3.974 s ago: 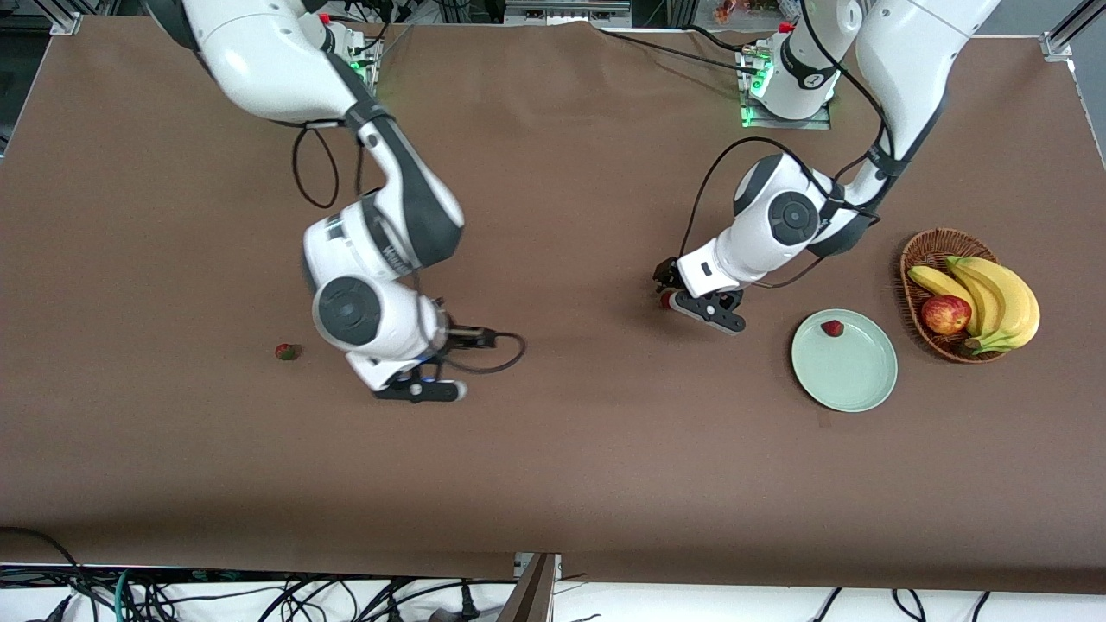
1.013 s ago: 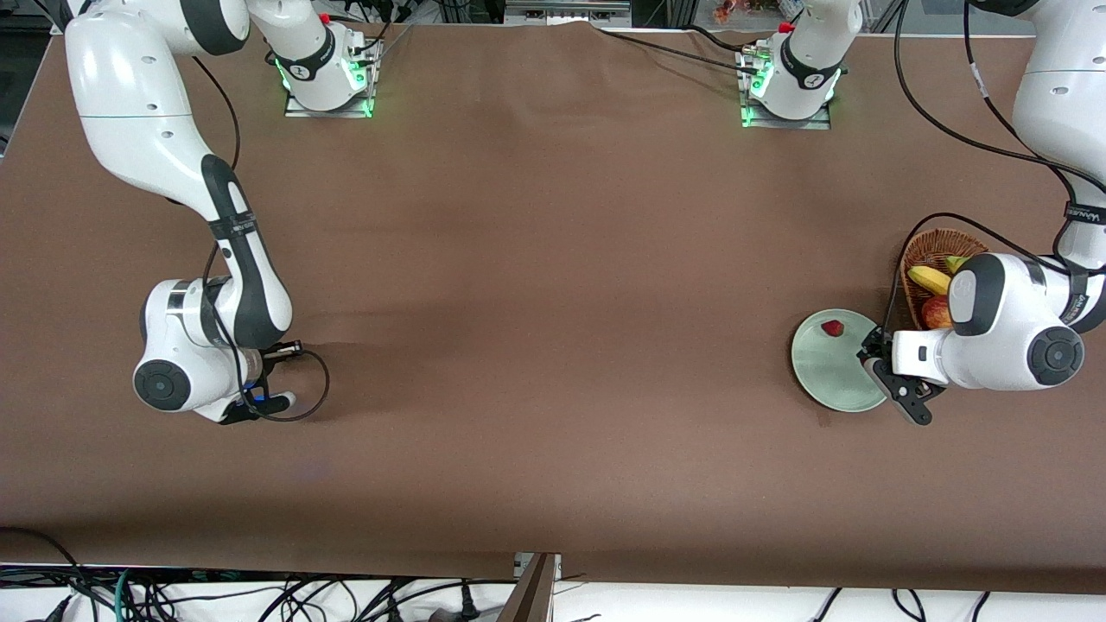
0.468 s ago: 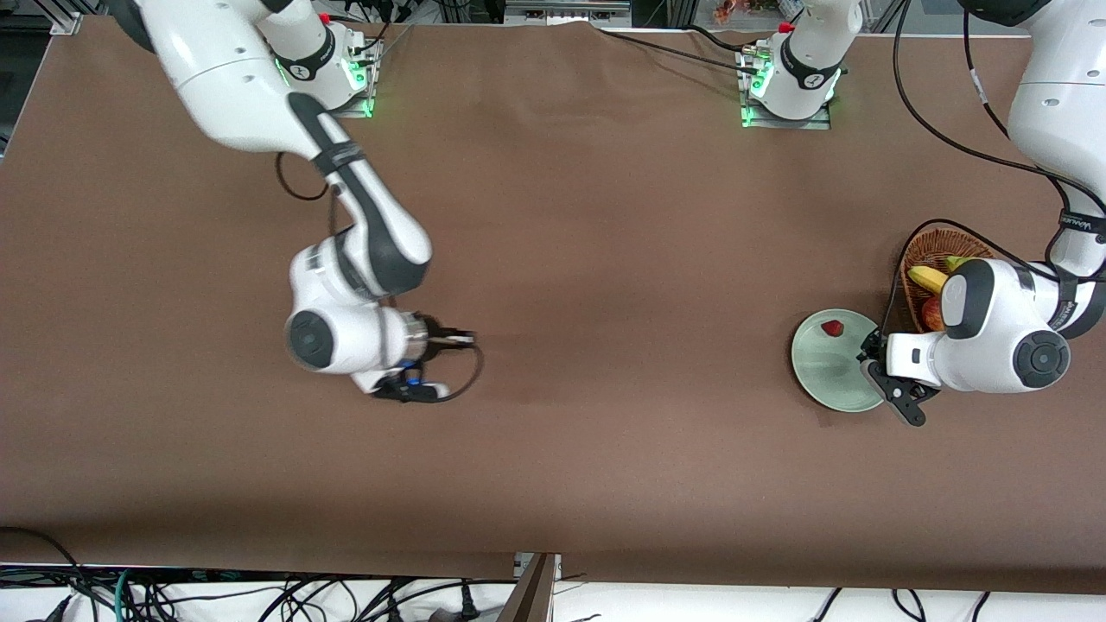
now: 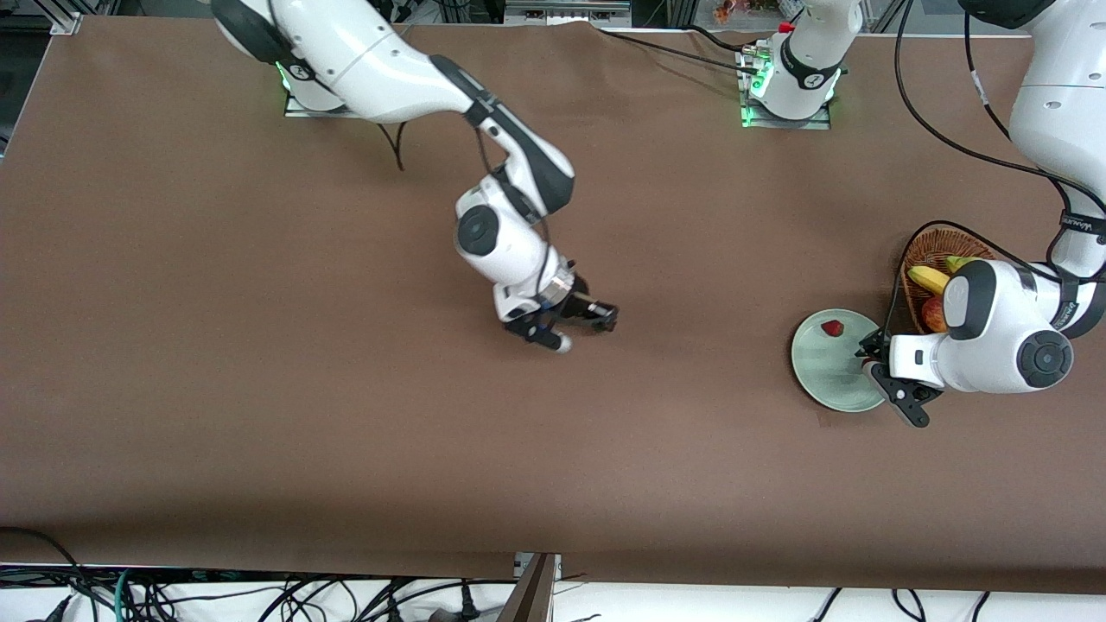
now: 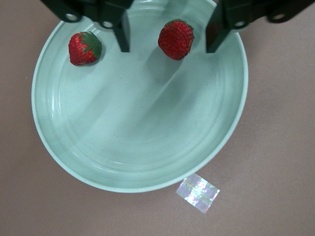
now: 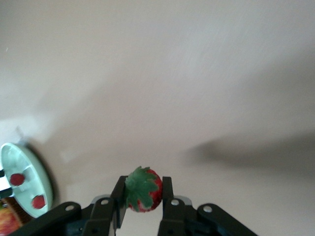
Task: Collect all strawberries into plate
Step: 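Drop the strawberry on the plate while the right gripper sets another midway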
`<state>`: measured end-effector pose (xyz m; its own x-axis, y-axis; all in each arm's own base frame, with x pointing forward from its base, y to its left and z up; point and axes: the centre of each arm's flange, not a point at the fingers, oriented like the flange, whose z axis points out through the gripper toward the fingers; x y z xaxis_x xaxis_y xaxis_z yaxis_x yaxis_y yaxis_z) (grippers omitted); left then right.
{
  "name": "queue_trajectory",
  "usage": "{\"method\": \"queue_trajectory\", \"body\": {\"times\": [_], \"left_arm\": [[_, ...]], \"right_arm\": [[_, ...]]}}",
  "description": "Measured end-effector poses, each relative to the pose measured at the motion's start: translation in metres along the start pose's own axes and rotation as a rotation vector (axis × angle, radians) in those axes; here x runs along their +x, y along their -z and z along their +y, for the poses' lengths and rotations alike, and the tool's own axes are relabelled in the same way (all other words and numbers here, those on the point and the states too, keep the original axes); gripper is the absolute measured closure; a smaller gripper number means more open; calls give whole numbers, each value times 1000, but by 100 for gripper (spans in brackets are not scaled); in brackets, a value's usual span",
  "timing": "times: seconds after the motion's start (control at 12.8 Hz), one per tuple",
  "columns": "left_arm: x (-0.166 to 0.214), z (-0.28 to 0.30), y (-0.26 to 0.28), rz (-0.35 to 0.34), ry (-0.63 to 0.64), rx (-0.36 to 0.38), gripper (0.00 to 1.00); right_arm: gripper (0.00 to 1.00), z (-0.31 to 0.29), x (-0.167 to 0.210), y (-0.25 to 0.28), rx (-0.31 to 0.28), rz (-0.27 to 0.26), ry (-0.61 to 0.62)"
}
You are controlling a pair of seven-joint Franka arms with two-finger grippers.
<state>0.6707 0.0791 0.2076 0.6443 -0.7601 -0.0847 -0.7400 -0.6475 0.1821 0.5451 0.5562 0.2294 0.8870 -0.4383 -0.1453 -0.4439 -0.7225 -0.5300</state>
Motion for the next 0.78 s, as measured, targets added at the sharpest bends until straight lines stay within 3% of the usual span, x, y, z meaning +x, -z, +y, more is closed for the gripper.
{"method": "queue_trajectory", "body": {"times": [0.16,0.23,0.47,0.7,0.78], "left_arm": [[4,1,11,1,-3,4,4],[7,6,20,-10,-7,-8,0],[30,37,53,-23,34,-59,0],[51,71,65,-24,104,-161,0],[60,82,67,-25,127,-179,0]], "right_arm": [[69,-12,-25,-19,27,-6,9],[69,-15,-31,-28,32,-4,21],[69,-3,-43,-67,6,38,78],[69,4,-48,-83,0,47,94],[62,2,-47,-81,3,51,98]]}}
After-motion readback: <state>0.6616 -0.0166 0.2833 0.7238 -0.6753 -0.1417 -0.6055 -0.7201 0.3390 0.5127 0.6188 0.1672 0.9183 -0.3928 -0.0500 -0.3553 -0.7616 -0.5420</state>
